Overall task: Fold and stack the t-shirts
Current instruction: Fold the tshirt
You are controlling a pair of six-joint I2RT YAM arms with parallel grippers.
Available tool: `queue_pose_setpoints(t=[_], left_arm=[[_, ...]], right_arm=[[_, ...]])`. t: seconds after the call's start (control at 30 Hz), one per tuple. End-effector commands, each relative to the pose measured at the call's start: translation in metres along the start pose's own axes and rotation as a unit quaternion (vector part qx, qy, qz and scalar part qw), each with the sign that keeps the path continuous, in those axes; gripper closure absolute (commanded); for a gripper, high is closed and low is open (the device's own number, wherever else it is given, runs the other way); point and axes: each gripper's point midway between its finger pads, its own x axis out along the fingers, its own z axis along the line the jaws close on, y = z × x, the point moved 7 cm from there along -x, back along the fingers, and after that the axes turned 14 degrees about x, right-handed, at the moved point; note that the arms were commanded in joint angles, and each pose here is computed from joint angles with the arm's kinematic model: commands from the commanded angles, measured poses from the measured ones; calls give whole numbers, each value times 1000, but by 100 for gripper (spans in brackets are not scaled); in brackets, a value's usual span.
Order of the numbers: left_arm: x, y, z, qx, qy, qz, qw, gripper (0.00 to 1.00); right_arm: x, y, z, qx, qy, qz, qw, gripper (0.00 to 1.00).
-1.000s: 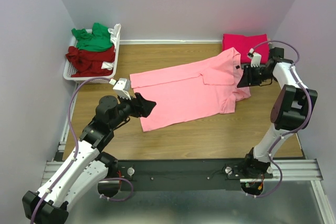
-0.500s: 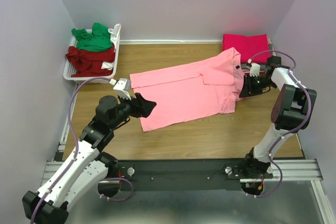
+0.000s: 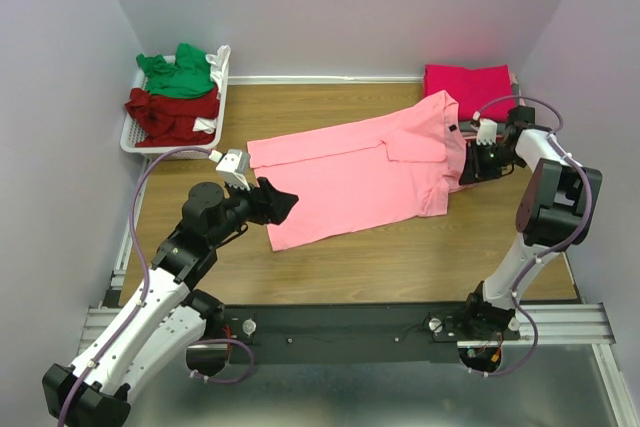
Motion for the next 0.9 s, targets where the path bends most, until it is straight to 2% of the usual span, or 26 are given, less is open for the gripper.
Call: queue_pose_setpoints(t=[0.0, 0.13, 0.37, 0.53, 0.87], left_arm=[[0, 0, -3, 10, 15, -7, 1000, 20], [0, 1, -3, 9, 15, -6, 1000, 20], [-1, 1, -3, 9, 15, -5, 1000, 20], [-1, 0, -4, 10, 16, -7, 1000, 20], [0, 1, -6, 11, 27, -5, 1000, 20]], right_arm=[[10, 0, -7, 17, -2, 6, 1000, 67], [17, 5, -9, 22, -9, 16, 1000, 71], [3, 9, -5, 11, 10, 6, 1000, 94], [-27, 31, -11, -2, 69, 2, 998, 97], [-59, 106, -30, -16, 144, 63, 987, 98]])
